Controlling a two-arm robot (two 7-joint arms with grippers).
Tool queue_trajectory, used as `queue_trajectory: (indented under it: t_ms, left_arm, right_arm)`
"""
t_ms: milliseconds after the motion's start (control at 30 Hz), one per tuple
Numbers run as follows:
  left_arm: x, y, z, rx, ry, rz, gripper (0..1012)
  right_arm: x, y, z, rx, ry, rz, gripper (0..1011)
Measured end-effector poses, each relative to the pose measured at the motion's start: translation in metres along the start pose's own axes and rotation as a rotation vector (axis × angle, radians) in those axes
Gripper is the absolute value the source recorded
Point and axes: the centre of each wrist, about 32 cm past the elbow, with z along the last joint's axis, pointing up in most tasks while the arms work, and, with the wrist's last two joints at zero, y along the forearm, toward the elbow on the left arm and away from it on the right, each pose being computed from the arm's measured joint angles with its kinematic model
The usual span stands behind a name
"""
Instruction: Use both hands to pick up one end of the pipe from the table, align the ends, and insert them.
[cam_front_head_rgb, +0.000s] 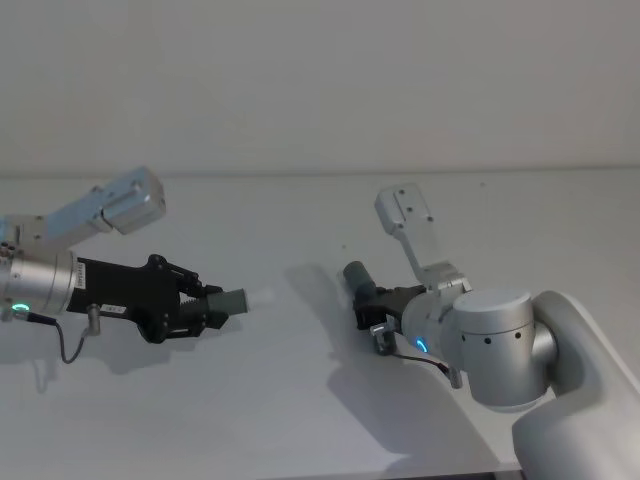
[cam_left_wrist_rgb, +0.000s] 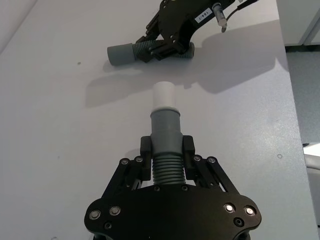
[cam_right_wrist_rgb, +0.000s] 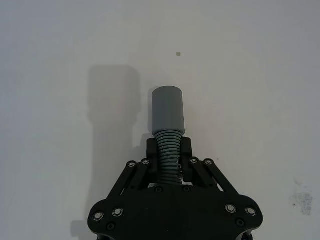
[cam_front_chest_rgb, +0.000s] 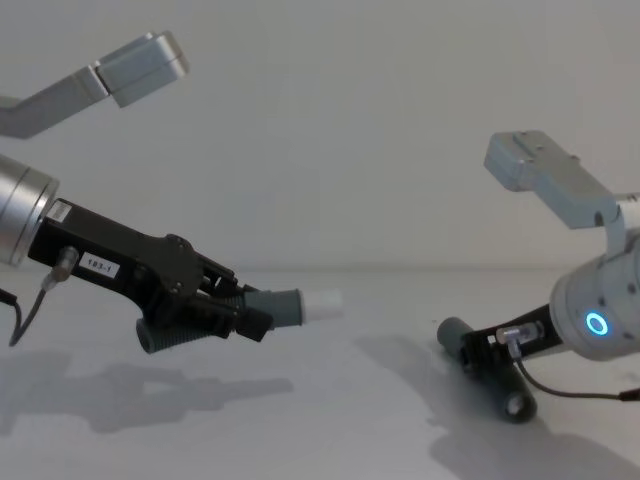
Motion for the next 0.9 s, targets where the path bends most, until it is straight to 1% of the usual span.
queue_trajectory:
  t_ms: [367,500,567,600,700,733,800,900]
  left_arm:
    - [0.0000,0.0000,0.0000,0.000,0.000,0.000,321]
    - [0.0000,0.0000,0.0000,0.000,0.000,0.000,322]
    - [0.0000,0.0000,0.0000,0.000,0.000,0.000,321]
    - [0.0000,0.0000,0.0000,0.000,0.000,0.000,321]
    - [0.0000,0.0000,0.0000,0.000,0.000,0.000,321]
    - [0.0000,0.0000,0.0000,0.000,0.000,0.000,321]
    - [0.0000,0.0000,0.0000,0.000,0.000,0.000,321]
    - [0.0000,0.0000,0.0000,0.000,0.000,0.000,321]
  right_arm:
    - [0.001,-0.001,-0.003,0.011,0.011,0.016,222]
    - [0.002,-0.001,-0.004,0.027,0.011,0.022,223]
    - [0.004,-0.002,-0.004,0.053,0.007,0.030,223]
    - [0.004,-0.002,-0.004,0.053,0.007,0.030,223]
    - [0.006,-0.003,-0.004,0.081,-0.002,0.038,223]
    - [0.008,-0.003,-0.004,0.100,-0.009,0.045,223]
    - [0.009,-0.003,-0.004,0.117,-0.016,0.051,223]
    - [0.013,-0.004,-0.003,0.158,-0.034,0.067,215]
